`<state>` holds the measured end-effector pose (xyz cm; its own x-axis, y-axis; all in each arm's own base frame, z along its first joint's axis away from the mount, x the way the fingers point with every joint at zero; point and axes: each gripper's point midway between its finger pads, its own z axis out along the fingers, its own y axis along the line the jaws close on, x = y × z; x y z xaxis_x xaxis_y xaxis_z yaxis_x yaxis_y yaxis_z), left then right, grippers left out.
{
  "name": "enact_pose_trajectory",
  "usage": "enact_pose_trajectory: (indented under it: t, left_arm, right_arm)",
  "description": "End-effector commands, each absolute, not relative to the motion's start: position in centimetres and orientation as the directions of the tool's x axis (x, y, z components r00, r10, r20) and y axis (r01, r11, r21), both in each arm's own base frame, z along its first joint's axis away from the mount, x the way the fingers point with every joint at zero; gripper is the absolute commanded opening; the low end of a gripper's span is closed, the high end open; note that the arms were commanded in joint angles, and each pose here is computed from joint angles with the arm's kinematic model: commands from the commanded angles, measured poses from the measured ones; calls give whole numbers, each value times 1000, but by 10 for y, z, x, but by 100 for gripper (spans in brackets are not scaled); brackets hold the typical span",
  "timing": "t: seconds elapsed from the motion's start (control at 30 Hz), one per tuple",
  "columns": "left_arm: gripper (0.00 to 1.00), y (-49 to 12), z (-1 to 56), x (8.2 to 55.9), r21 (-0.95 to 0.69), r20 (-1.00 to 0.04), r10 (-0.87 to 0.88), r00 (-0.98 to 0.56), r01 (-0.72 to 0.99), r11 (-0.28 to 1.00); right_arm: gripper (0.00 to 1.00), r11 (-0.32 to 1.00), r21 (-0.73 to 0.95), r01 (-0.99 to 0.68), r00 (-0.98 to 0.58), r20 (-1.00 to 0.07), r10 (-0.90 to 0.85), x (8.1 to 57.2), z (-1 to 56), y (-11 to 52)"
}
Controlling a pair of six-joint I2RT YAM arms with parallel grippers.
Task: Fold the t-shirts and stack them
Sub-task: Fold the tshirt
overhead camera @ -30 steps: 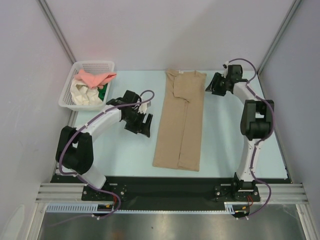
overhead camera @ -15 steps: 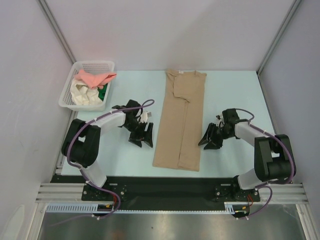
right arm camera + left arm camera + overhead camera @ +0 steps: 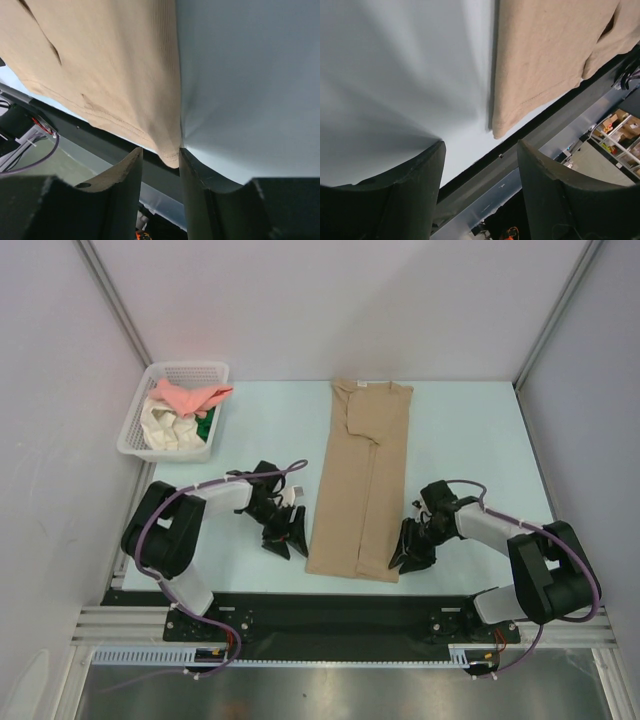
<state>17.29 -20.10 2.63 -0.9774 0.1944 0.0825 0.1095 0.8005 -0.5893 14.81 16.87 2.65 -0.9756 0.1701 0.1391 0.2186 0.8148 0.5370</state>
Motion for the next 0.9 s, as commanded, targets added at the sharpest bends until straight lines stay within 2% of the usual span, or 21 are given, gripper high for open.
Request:
enact_pose_trajectory:
  t: [0.0,0.7,0.8,0.83,0.87]
  left_arm:
    - [66,-208,20,168,-593,49,228,-972,156,790]
    - [50,-237,15,157,-603,64,373,-925,262,753]
    - [39,-238,13,157,-606,67,377,-924,263,751]
    - [27,-238,13,156,-608,69,379,-923,262,749]
    - [21,-238,13,156,-607,67,379,-923,263,750]
  right_arm:
    - [41,826,505,251,-967,168,191,137,25,167]
    - [37,817,537,211,-977,144,157,133,20,175]
    - [30,808,551,208,-978,143,153,133,20,177]
    - [25,803,561,204,-979,143,148,133,21,179]
    - [12,802,563,198,-980,140,144,134,21,179]
